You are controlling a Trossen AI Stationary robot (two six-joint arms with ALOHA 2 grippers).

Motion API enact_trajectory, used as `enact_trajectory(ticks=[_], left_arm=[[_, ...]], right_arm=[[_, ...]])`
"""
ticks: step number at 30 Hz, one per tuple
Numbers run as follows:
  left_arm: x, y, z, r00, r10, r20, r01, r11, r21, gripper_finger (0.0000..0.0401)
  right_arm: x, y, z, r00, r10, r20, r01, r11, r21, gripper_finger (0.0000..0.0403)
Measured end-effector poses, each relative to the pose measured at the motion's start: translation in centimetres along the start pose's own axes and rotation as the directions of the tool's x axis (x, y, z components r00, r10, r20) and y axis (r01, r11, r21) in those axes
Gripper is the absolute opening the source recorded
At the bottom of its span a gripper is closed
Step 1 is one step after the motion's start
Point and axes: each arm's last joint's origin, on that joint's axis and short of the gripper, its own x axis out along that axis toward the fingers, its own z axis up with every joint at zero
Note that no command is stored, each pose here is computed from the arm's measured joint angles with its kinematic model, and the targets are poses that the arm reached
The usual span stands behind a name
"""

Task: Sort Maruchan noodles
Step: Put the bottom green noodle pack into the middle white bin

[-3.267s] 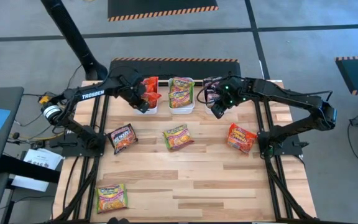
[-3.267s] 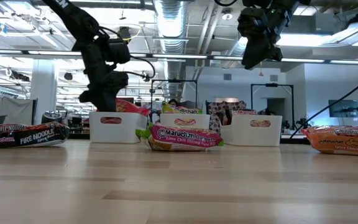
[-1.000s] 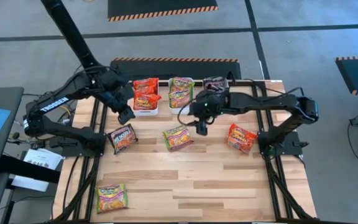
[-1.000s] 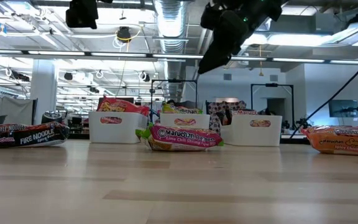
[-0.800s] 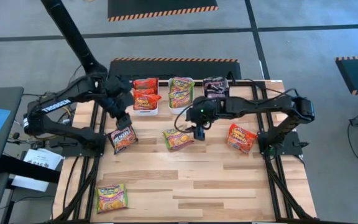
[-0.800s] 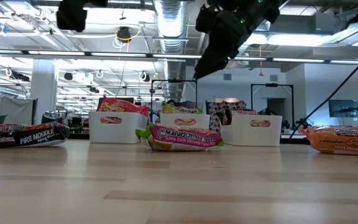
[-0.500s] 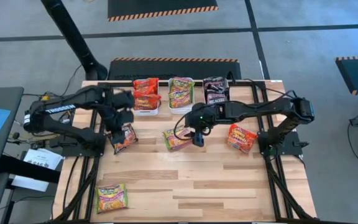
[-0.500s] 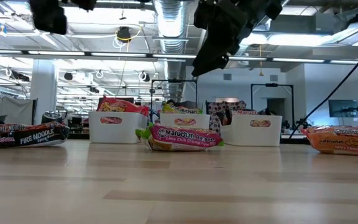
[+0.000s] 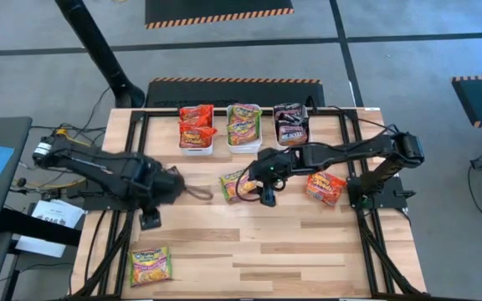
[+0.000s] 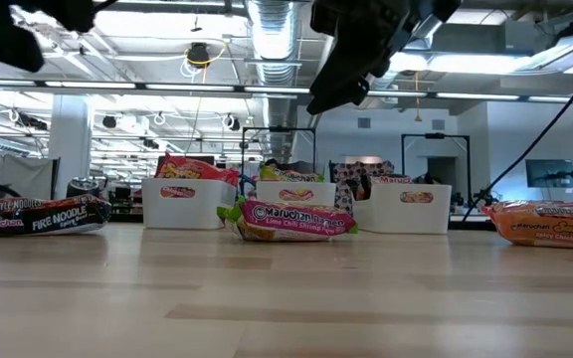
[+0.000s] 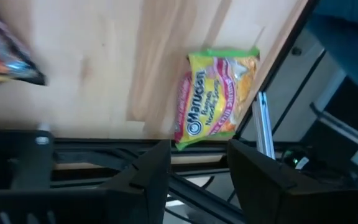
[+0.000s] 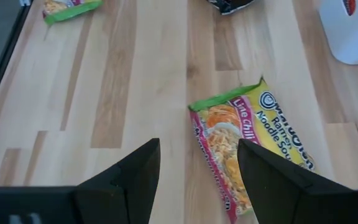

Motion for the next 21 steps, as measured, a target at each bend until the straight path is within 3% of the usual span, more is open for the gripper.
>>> enact_trajectory(ticks=[11, 21], left_arm=[[6.1, -1.9, -2.1, 1.0, 0.006, -0.024, -0.007, 0.998, -0.06, 0.0144], [8.8, -3.9, -4.3, 0.999, 0.005, 0.041, -0.001, 0.995, -0.099, 0.0144]], right_arm=[[0.0, 0.1, 0.0, 1.0, 0.003, -0.001, -0.003, 0.997, 0.076, 0.024], [0.0, 0.2, 0.0, 1.0, 0.003, -0.001, -0.003, 0.996, 0.09, 0.024]])
